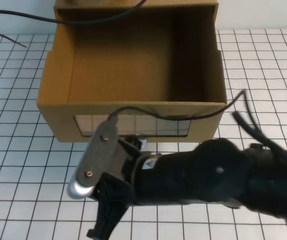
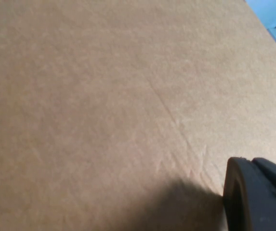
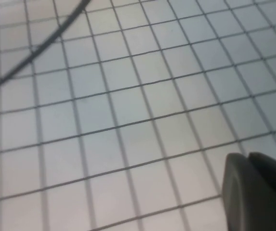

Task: Close the shoe box
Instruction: Close the shoe box with your right arm

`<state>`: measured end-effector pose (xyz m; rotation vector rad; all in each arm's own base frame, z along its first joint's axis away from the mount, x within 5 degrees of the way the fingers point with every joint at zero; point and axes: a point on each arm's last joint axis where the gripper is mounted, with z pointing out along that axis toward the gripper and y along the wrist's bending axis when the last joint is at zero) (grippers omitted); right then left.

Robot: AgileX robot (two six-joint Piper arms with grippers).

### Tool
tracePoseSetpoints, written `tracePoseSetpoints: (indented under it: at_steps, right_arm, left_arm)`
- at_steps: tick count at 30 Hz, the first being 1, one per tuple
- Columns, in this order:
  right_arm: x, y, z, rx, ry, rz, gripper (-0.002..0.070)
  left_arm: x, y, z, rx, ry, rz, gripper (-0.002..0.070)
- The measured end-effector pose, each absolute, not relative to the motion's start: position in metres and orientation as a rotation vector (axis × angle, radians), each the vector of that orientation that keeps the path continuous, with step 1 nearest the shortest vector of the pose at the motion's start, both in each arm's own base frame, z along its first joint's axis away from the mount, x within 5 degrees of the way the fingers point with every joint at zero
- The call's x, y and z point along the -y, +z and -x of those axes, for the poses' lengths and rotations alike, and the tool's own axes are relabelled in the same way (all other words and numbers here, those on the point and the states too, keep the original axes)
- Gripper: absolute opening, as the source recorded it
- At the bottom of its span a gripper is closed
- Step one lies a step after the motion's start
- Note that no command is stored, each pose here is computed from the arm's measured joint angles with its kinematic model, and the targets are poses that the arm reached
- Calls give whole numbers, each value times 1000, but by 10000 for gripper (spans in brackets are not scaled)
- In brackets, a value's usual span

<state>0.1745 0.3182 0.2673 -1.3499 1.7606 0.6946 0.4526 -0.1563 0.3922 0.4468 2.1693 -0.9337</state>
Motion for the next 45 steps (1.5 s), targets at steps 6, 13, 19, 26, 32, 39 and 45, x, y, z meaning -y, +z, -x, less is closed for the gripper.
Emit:
tracePoseSetpoints:
  at_steps: [6,13,19,26,32,39,45]
  right_arm:
    - [-335,255,-206,-1696,573,1389,-13]
    - [-333,255,-253,-1711,495,1287,-13]
    - [-327,261,-302,-1706,438,1205,-13]
    - [-331,264,-357,-1677,435,1161,-13]
    - [-328,263,-396,-1693,474,1091,-13]
    - [-319,266,-405,-1721,544,1113,-13]
    - [-316,299,-380,-1685,663,1228,-13]
  left_arm:
    - [156,392,-452,-2169,-931,-457,-6]
    - [156,392,-452,-2164,-924,-470,-6]
    - [156,392,-452,-2161,-923,-476,-6]
    - [156,392,-452,-2161,-923,-476,-6]
    - [157,392,-452,-2163,-922,-486,-6]
    - [157,393,-451,-2151,-912,-512,-6]
    - [155,406,-441,-2143,-892,-558,-6]
